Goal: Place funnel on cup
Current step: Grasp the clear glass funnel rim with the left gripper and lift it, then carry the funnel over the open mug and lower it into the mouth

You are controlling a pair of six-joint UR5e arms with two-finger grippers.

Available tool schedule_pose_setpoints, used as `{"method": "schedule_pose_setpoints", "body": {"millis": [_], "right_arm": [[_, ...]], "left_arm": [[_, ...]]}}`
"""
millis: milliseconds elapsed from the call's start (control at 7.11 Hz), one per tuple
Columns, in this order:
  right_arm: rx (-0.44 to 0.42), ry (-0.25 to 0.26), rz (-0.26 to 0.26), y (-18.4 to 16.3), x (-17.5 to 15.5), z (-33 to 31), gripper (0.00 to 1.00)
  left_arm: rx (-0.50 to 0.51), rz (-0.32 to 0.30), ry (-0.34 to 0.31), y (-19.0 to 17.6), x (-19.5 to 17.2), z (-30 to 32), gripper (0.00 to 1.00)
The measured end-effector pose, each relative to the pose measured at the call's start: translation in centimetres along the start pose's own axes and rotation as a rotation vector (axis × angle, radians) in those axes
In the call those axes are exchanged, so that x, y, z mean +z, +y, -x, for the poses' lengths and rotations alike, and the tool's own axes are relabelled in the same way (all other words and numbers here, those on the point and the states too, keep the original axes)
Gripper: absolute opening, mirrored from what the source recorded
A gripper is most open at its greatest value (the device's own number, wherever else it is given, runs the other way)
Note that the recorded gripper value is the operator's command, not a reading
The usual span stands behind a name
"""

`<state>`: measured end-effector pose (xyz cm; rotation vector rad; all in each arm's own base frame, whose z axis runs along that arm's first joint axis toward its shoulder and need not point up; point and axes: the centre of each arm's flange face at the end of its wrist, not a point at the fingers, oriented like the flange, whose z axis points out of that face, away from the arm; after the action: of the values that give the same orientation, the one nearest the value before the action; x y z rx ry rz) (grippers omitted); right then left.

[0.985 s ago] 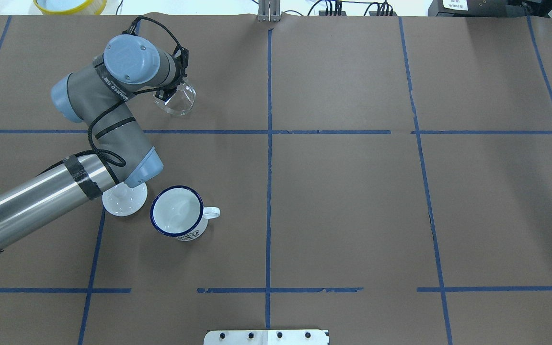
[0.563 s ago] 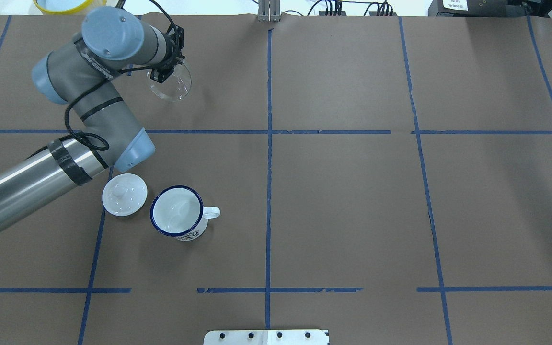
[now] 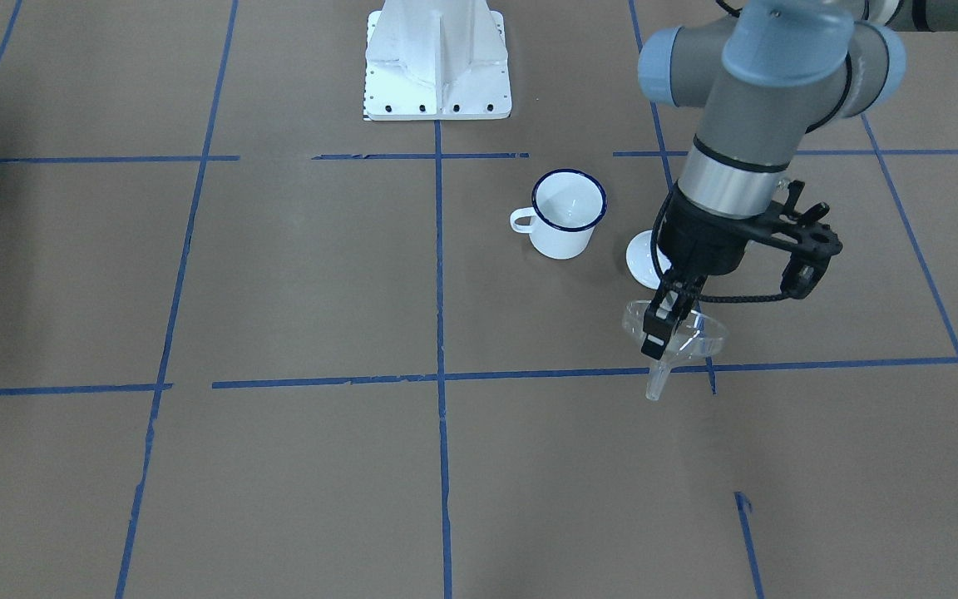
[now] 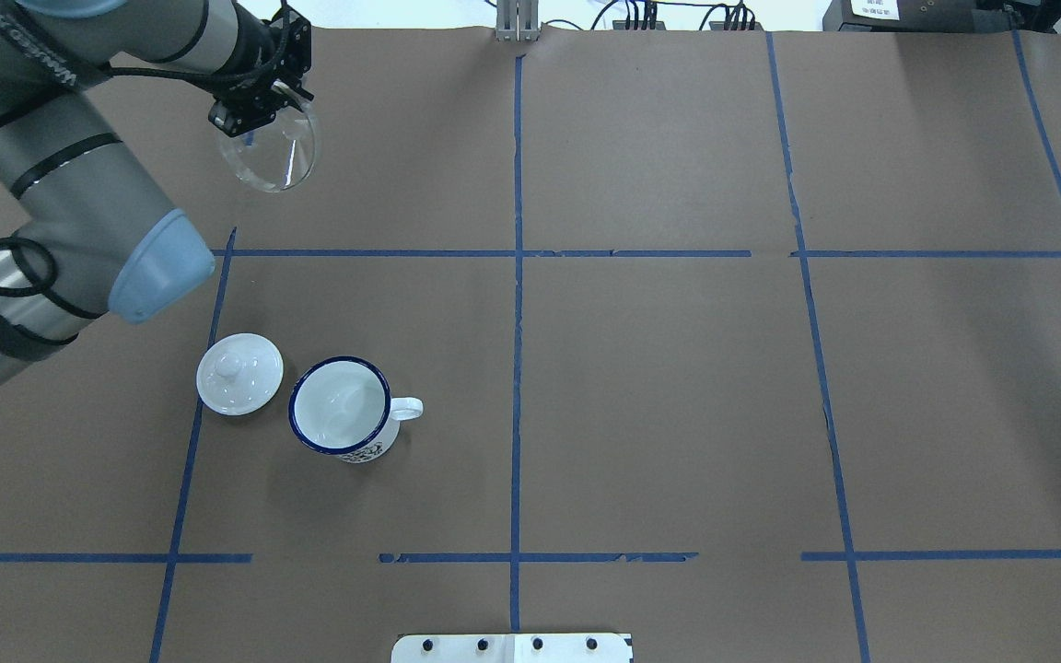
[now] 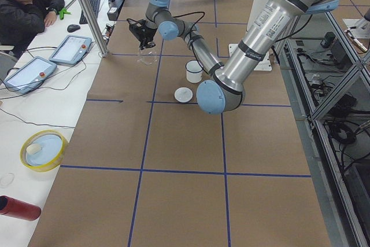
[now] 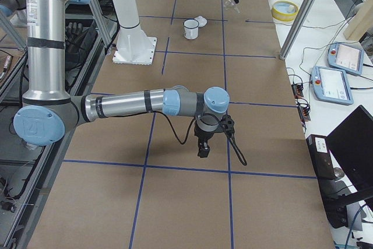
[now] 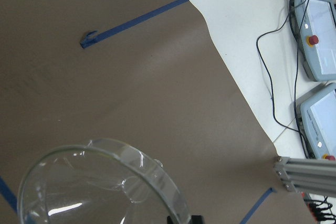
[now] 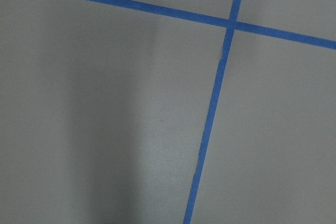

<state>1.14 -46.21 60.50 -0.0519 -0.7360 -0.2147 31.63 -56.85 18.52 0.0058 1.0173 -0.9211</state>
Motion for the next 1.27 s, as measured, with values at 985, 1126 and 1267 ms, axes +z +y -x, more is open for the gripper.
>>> {"method": "schedule_pose_setpoints", "body": {"millis": [985,1126,1267], "right_arm": [[0.000,0.000,0.000,0.0,0.0,0.0,1.00],[0.000,0.000,0.000,0.0,0.0,0.0,1.00],[0.000,0.000,0.000,0.0,0.0,0.0,1.00]], "left_arm": [[0.482,0.283,-0.374,18.2,-2.4,6.9,0.00],[0.520,0.285,-0.402,19.7,-1.5,7.0,0.00],[0.547,0.285,-0.422,20.7,-0.5,7.0,0.00]]}}
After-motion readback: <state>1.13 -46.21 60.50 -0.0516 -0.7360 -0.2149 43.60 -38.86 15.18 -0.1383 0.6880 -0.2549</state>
